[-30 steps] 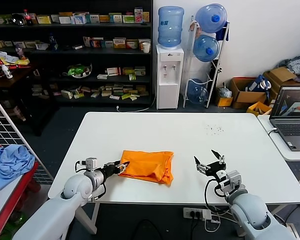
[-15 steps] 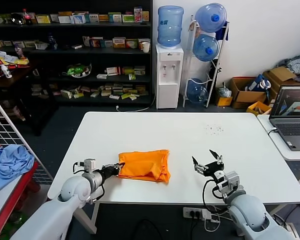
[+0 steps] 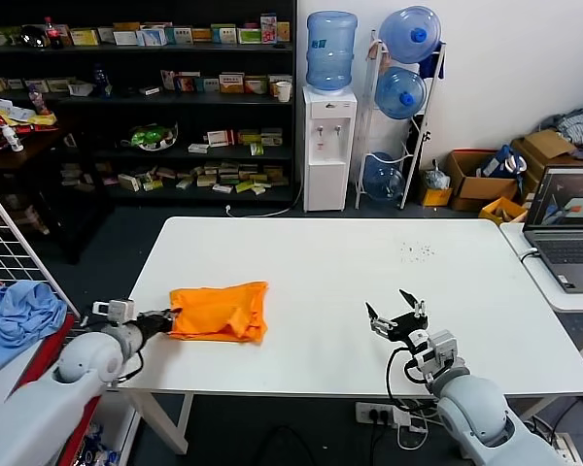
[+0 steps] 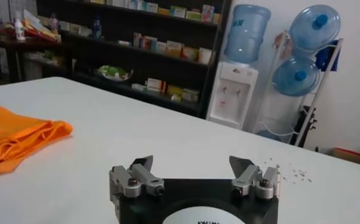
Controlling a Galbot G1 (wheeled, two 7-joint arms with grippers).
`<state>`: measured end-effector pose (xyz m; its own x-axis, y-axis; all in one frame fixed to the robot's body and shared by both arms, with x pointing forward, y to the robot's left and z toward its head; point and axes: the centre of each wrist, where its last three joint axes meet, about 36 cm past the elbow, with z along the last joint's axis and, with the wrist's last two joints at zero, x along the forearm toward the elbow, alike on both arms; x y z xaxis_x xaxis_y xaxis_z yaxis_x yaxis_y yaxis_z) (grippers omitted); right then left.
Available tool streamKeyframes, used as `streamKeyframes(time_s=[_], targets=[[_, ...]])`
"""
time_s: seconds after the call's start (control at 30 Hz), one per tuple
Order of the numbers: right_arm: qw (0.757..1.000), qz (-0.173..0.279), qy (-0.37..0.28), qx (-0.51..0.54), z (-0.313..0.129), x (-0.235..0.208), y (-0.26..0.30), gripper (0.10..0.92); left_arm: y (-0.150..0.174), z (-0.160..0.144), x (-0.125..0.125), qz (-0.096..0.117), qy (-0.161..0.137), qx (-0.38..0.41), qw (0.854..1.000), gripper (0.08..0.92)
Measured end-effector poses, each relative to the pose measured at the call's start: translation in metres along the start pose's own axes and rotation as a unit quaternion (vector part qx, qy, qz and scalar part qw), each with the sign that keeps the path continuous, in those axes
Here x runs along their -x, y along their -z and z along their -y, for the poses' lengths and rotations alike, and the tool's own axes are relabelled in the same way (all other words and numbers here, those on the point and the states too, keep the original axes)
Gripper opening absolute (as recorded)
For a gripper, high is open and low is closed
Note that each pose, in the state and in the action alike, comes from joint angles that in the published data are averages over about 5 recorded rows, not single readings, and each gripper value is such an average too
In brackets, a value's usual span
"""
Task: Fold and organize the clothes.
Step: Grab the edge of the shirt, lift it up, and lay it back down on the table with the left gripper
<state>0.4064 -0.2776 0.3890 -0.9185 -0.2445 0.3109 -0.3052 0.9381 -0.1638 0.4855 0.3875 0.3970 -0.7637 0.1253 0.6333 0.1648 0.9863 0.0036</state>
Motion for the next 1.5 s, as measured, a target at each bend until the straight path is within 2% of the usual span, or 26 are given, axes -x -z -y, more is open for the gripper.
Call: streamKeyframes(time_s=[0.23, 0.47, 0.63, 0.8, 0.93, 1.1, 1.5], targets=[[1.000, 0.001, 0.005, 0.003, -0.006, 0.003, 0.000, 0.823, 0.013, -0.057, -0.016, -0.005, 0.077, 0.065, 0.995, 0.157], [1.000, 0.004, 0.006, 0.005, -0.011, 0.007, 0.001, 0.823, 0.030, -0.113, -0.041, -0.015, 0.146, 0.130, 0.981, 0.157], [1.000, 0.003, 0.005, 0.010, -0.016, 0.010, -0.002, 0.823, 0.043, -0.142, -0.062, -0.022, 0.182, 0.176, 0.967, 0.157], [1.000, 0.003, 0.000, 0.015, -0.020, 0.011, -0.003, 0.823, 0.059, -0.159, -0.083, -0.024, 0.209, 0.210, 0.955, 0.157], [1.000, 0.004, -0.003, 0.018, -0.023, 0.012, -0.004, 0.823, 0.067, -0.160, -0.091, -0.023, 0.216, 0.222, 0.950, 0.157], [1.000, 0.003, -0.006, 0.019, -0.024, 0.010, -0.006, 0.823, 0.072, -0.146, -0.093, -0.019, 0.208, 0.223, 0.952, 0.157], [1.000, 0.002, -0.018, 0.013, -0.024, 0.002, -0.007, 0.823, 0.065, -0.065, -0.069, 0.008, 0.143, 0.178, 0.973, 0.157]])
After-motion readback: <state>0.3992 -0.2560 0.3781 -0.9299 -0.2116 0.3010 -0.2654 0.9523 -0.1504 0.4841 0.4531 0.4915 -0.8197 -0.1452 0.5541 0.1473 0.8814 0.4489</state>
